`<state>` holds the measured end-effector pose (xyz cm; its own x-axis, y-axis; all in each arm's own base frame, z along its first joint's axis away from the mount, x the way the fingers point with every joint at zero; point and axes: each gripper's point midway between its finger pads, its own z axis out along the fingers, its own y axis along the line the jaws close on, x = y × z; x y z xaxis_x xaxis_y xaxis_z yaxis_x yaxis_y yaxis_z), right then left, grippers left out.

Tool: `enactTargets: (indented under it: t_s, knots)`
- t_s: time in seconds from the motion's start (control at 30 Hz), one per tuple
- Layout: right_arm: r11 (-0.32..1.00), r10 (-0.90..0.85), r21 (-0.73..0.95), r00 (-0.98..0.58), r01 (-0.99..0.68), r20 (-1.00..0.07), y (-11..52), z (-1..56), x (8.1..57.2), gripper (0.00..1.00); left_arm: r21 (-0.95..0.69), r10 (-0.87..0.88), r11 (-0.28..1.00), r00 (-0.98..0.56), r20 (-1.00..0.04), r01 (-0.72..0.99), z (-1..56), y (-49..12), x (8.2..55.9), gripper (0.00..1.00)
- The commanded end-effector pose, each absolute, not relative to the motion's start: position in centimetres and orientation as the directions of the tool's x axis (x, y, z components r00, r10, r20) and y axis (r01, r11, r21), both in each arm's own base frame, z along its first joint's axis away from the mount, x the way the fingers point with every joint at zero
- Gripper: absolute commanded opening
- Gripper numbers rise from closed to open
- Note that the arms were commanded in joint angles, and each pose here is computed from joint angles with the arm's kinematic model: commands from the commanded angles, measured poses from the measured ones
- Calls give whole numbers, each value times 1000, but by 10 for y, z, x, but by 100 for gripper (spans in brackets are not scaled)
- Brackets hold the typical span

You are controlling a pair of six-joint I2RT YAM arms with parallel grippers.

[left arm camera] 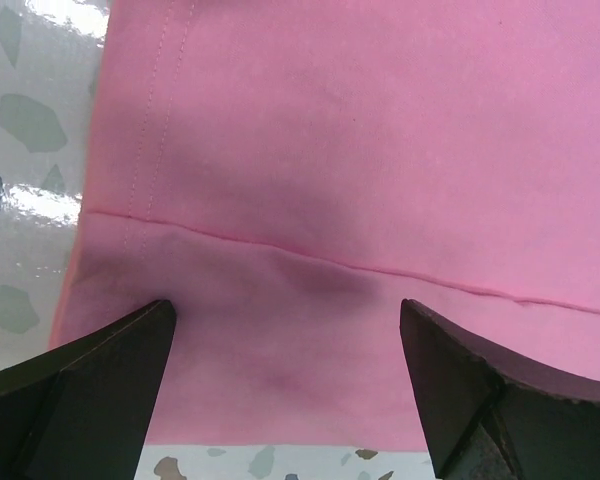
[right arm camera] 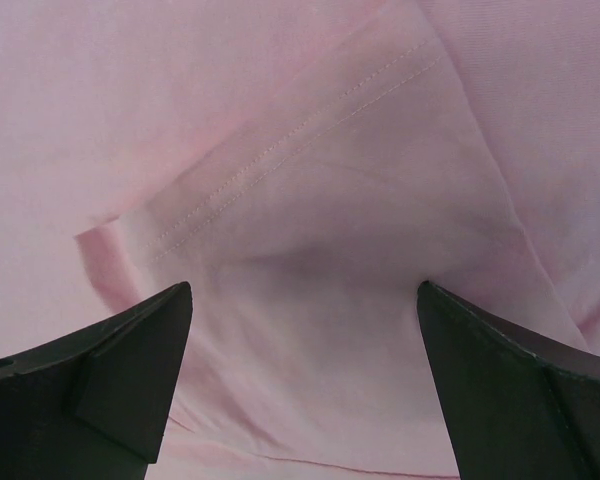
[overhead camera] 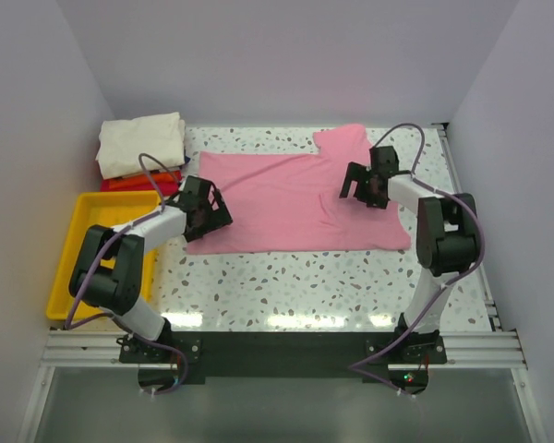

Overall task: Fold and stack the t-shirts
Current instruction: Fold the tshirt

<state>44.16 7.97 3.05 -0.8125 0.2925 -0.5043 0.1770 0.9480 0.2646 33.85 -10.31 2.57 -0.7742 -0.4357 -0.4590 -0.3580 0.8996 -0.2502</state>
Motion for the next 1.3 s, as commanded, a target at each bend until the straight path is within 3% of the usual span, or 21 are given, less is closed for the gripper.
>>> enactTargets:
  t_s: [0.0, 0.17, 0.37, 0.63, 1.1, 1.27]
  knots:
    - [938, 341, 213, -845, 274, -413, 67, 5, 399, 99, -264, -413, 908, -806, -424, -326, 6, -109, 322, 100]
    - [926, 369, 224, -851, 303, -373, 65, -4, 353, 99, -250, -420, 903, -838, -349, -349, -18, -107, 276, 100]
    - [922, 387, 184, -824, 340, -415, 49, 16, 314, 99, -165, -445, 895, -844, -300, -414, -26, -82, 205, 100]
    - [919, 392, 219, -820, 328, -417, 50, 23, 271, 99, -242, -486, 869, -835, -260, -431, -13, -92, 149, 100]
    - [928, 369, 243, -789, 282, -492, 50, 57, 280, 99, -252, -528, 842, -825, -203, -477, -15, -104, 119, 100]
    - [931, 362, 246, -775, 270, -518, 50, 73, 285, 98, -217, -534, 844, -804, -261, -490, 4, -99, 127, 100]
